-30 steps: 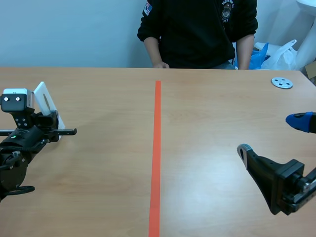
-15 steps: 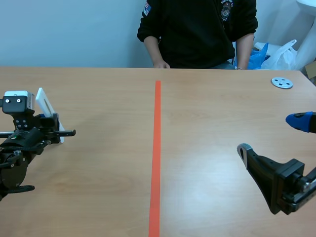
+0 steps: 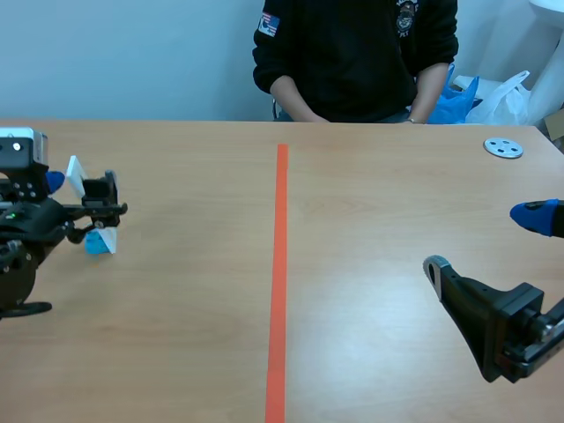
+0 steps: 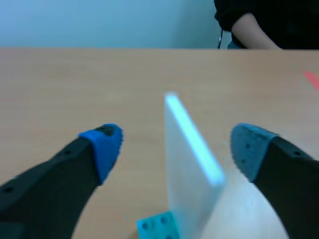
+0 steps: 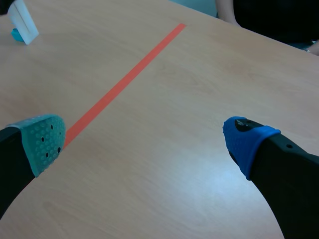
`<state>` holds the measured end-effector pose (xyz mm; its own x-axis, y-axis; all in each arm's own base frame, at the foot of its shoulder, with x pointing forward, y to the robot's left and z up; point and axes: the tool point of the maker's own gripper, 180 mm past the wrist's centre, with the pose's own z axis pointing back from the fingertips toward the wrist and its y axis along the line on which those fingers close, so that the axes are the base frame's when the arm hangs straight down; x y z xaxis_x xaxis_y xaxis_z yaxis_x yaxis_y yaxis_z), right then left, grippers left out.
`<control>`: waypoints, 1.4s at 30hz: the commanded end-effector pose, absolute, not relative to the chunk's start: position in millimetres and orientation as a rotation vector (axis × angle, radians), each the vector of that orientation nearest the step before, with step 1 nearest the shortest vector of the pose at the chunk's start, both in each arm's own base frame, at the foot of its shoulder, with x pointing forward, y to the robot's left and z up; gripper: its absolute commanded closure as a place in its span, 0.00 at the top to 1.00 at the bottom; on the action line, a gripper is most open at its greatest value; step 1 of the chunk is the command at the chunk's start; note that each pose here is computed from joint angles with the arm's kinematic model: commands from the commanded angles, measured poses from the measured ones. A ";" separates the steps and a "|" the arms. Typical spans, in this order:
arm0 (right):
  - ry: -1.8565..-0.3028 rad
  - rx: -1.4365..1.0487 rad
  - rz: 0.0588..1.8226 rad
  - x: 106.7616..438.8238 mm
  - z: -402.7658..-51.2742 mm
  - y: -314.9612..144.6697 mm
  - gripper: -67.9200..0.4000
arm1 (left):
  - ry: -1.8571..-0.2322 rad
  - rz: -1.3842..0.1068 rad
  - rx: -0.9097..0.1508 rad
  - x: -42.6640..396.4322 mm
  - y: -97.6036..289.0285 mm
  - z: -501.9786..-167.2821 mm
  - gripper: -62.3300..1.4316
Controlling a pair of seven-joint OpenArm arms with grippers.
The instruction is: Sort the leaf by its shape. The table is split by an orange tape line. A compound leaf with several leaflets goes to the left side, a simple leaf with one blade goes to the right side. Return to the home posture when a red brick is placed on the table.
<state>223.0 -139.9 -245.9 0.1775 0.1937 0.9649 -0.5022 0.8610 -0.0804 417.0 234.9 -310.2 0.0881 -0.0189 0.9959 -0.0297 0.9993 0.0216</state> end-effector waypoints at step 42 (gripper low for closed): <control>-1.333 0.366 0.536 220.1 -225.8 -142.2 1.00 | -1.359 -0.392 -0.541 215.7 70.0 -213.6 1.00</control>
<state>219.2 -143.0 -233.4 0.1661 0.1736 0.9707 -0.5641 0.8241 -0.0509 212.2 70.6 -220.7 0.2032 0.0233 0.9789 0.5600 0.8173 -0.1357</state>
